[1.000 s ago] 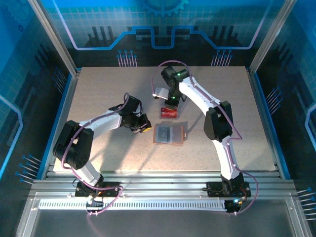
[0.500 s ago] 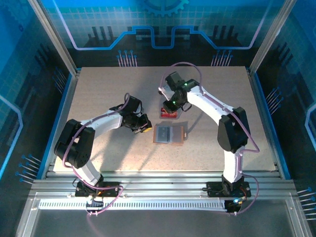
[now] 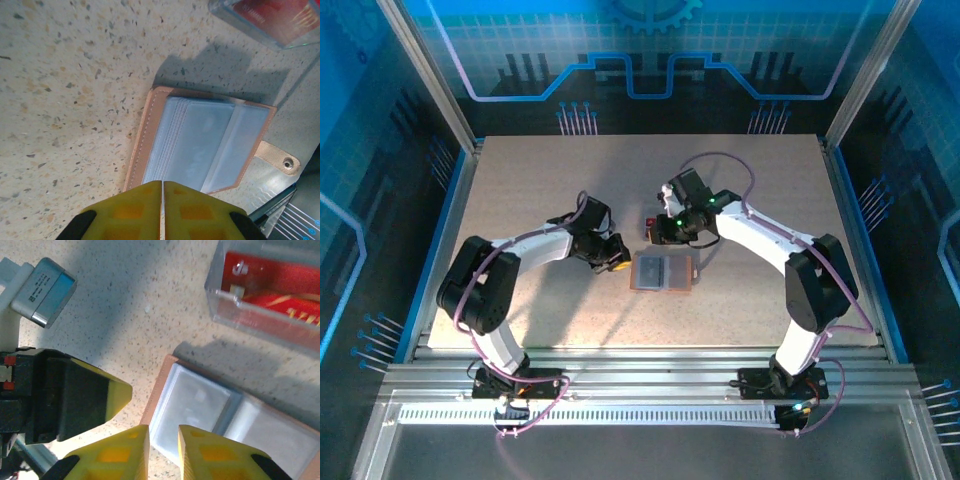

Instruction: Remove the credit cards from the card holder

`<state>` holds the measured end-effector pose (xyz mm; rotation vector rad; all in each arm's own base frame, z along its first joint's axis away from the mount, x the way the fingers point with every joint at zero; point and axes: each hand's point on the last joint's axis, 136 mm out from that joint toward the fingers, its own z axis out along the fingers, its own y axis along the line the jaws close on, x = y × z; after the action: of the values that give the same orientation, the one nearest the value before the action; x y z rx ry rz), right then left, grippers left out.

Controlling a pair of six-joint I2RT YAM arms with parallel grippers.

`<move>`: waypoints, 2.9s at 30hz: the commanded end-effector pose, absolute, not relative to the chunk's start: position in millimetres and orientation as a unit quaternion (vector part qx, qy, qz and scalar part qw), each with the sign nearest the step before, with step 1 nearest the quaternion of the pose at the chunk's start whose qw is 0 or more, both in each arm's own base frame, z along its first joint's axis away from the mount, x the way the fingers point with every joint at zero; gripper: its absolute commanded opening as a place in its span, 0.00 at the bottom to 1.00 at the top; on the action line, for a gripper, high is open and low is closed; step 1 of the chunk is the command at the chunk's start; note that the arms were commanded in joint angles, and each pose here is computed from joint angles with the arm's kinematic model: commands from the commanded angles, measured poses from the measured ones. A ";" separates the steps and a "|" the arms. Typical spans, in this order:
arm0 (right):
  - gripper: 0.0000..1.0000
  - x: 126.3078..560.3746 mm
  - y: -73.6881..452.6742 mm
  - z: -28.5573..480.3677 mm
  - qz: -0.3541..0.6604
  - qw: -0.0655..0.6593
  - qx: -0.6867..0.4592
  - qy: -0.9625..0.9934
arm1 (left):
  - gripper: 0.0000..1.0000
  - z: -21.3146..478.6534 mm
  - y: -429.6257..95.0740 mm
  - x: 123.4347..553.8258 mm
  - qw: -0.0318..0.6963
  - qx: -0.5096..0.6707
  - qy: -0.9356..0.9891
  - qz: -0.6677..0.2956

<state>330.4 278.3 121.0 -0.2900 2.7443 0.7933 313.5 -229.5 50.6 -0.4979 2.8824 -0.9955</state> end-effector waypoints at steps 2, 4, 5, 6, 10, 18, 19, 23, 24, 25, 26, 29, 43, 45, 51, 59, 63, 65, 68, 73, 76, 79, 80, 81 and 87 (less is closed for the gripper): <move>0.22 313.6 291.8 119.0 0.337 0.086 -0.051 0.936 | 0.10 53.4 -246.0 314.3 0.014 -0.147 0.928 -0.342; 0.22 307.6 293.2 108.8 0.349 0.060 -0.039 0.934 | 0.10 50.4 -248.4 312.0 0.009 -0.144 0.929 -0.342; 0.22 305.3 294.4 104.2 0.355 0.049 -0.037 0.933 | 0.10 47.6 -249.2 310.5 0.004 -0.143 0.929 -0.341; 0.21 302.8 295.4 100.4 0.359 0.041 -0.037 0.932 | 0.09 45.3 -250.1 309.5 -0.001 -0.143 0.929 -0.341; 0.21 297.7 294.8 88.3 0.361 0.029 -0.035 0.931 | 0.06 37.1 -252.2 304.8 -0.016 -0.140 0.933 -0.331; 0.25 294.1 289.9 69.8 0.348 0.011 -0.029 0.937 | 0.05 22.1 -247.9 297.7 -0.031 -0.145 0.940 -0.308; 0.25 294.1 289.6 67.8 0.347 0.009 -0.027 0.937 | 0.05 20.9 -246.9 297.4 -0.032 -0.144 0.941 -0.303; 0.27 292.8 289.6 59.1 0.343 -0.002 -0.025 0.939 | 0.05 18.8 -242.6 297.7 -0.031 -0.144 0.946 -0.289; 0.27 292.7 289.5 57.6 0.342 -0.003 -0.025 0.939 | 0.05 18.4 -241.4 297.7 -0.030 -0.145 0.947 -0.287; 0.27 292.6 289.7 57.0 0.342 -0.004 -0.025 0.939 | 0.05 17.3 -240.1 296.4 -0.032 -0.146 0.948 -0.282; 0.28 292.7 289.8 55.7 0.341 -0.006 -0.025 0.940 | 0.05 15.4 -238.2 295.1 -0.034 -0.149 0.949 -0.276; 0.28 292.9 291.2 52.4 0.340 -0.011 -0.024 0.940 | 0.05 12.3 -236.8 292.9 -0.039 -0.153 0.949 -0.273; 0.29 292.2 297.7 52.9 0.331 -0.009 -0.026 0.943 | 0.05 6.2 -214.4 282.6 -0.050 -0.165 0.948 -0.268; 0.29 291.8 300.3 53.3 0.332 -0.009 -0.029 0.943 | 0.05 6.0 -212.4 282.3 -0.051 -0.166 0.948 -0.268; 0.28 289.9 309.7 53.0 0.339 -0.017 -0.032 0.940 | 0.05 7.3 -213.5 282.5 -0.050 -0.167 0.945 -0.275; 0.30 287.0 311.0 43.9 0.338 -0.027 -0.030 0.940 | 0.05 9.0 -213.3 283.1 -0.048 -0.168 0.945 -0.277; 0.31 286.5 310.9 40.2 0.337 -0.031 -0.026 0.941 | 0.05 9.5 -214.2 282.7 -0.047 -0.168 0.944 -0.280; 0.31 286.1 309.9 38.7 0.335 -0.031 -0.025 0.941 | 0.05 9.6 -214.9 282.7 -0.047 -0.169 0.943 -0.282; 0.31 284.5 307.6 37.3 0.330 -0.032 -0.026 0.943 | 0.05 10.2 -214.2 282.2 -0.045 -0.171 0.943 -0.283; 0.32 281.3 303.4 35.3 0.323 -0.035 -0.026 0.945 | 0.05 9.0 -213.1 281.5 -0.045 -0.172 0.943 -0.280; 0.32 280.6 299.4 34.4 0.318 -0.036 -0.025 0.947 | 0.05 8.2 -213.2 281.2 -0.045 -0.173 0.943 -0.280; 0.32 280.7 296.3 34.1 0.315 -0.036 -0.024 0.948 | 0.05 8.4 -213.7 282.1 -0.044 -0.175 0.942 -0.282; 0.32 280.5 295.4 34.0 0.315 -0.035 -0.024 0.948 | 0.05 8.1 -213.6 281.8 -0.045 -0.175 0.942 -0.282; 0.32 280.3 295.0 34.0 0.315 -0.034 -0.024 0.948 | 0.05 7.9 -213.6 281.9 -0.044 -0.174 0.942 -0.282; 0.33 279.4 290.1 32.6 0.315 -0.033 -0.019 0.948 | 0.05 6.9 -214.1 281.8 -0.047 -0.173 0.943 -0.281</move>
<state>283.6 298.7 34.7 -0.0704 3.0305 1.0307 294.7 -223.2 16.3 -0.5214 3.0012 -0.9640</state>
